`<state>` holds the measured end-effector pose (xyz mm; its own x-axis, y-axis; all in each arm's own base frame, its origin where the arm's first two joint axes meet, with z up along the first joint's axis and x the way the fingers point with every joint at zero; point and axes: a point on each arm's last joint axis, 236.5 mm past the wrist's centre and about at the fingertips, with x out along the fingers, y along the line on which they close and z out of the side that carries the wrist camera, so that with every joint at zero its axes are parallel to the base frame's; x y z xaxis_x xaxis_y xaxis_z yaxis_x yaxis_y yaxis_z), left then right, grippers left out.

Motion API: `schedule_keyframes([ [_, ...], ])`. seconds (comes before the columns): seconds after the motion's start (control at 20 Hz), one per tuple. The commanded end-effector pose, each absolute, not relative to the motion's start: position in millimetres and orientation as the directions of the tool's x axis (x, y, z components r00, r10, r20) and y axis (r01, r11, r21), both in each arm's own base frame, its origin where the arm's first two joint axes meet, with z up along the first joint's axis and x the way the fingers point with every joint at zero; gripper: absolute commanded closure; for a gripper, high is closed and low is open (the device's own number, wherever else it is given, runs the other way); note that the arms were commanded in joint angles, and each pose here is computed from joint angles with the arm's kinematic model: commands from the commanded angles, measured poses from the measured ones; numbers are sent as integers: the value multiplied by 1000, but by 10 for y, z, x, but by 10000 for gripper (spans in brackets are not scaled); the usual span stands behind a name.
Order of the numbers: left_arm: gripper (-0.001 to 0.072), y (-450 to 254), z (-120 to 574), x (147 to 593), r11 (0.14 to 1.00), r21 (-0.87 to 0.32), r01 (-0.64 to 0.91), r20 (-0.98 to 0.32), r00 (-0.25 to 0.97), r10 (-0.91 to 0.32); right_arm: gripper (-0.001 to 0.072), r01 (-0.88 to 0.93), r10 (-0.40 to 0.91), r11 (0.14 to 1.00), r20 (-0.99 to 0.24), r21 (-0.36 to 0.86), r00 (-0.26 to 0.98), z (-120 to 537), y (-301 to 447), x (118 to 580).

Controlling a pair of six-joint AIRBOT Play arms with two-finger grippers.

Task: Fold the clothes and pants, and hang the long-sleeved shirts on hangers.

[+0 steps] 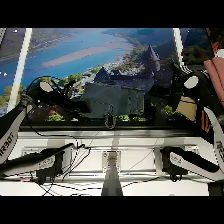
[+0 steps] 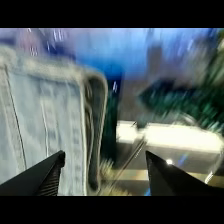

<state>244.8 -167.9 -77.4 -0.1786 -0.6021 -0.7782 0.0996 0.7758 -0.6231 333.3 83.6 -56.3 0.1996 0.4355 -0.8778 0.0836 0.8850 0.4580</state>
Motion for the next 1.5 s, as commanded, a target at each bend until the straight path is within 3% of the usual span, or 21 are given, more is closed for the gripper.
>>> schedule_keyframes([
  [0.0, 25, -1679, -780, 2450, 776, -622, 100, -779, -178, -601, 93, 138, 627, 766, -777, 628, 58, -730, 1151, 3171],
  [0.3, 25, -1675, -805, 2465, 779, -619, 97, -781, -175, -599, 90, 267, 733, 643, -678, 718, 60, -1146, 1652, 3359],
  [0.4, 25, -1664, -835, 2539, 787, -609, 98, -791, -145, -594, 123, 202, 765, 622, -642, 757, 48, -1130, 1852, 3340],
  [0.45, 25, -1654, -859, 2594, 793, -601, 97, -798, -122, -590, 254, 146, 768, 628, -639, 765, 44, -1121, 1935, 3331],
  [0.5, 24, -1642, -879, 2657, 800, -593, 98, -805, -96, -585, 477, 49, 771, 634, -635, 772, 35, -1085, 2025, 3331],
  [0.55, 25, -1625, -890, 2722, 806, -584, 98, -812, -69, -580, 643, -44, 777, 629, -628, 776, 26, -1010, 2114, 3350],
  [0.7, 24, -1543, -805, 2949, 816, -567, 113, -821, -3, -571, 674, -221, 783, 616, -618, 756, 72, -567, 2249, 3658],
  [0.85, 25, -1266, -523, 3354, 852, -493, 174, -850, 113, -515, 674, -361, 723, 686, -646, 632, 245, 230, 2048, 4174],
  [1.05, 25, -1031, 392, 3872, 863, -441, 247, -794, 341, -503, 674, -255, 471, 879, -651, 403, 595, 1553, 1060, 4661],
  [1.2, 25, -957, 1292, 4047, 875, -361, 322, -693, 535, -483, 674, 14, 175, 944, -538, 329, 824, 2633, -28, 4521],
  [1.3, 26, -1034, 1775, 3997, 862, -359, 357, -598, 622, -506, 674, 260, -62, 896, -478, 359, 876, 3142, -783, 4127],
  [1.45, 26, -1153, 2200, 3817, 835, -376, 402, -505, 666, -549, 674, 556, -336, 675, -468, 485, 817, 3492, -1581, 3274],
])
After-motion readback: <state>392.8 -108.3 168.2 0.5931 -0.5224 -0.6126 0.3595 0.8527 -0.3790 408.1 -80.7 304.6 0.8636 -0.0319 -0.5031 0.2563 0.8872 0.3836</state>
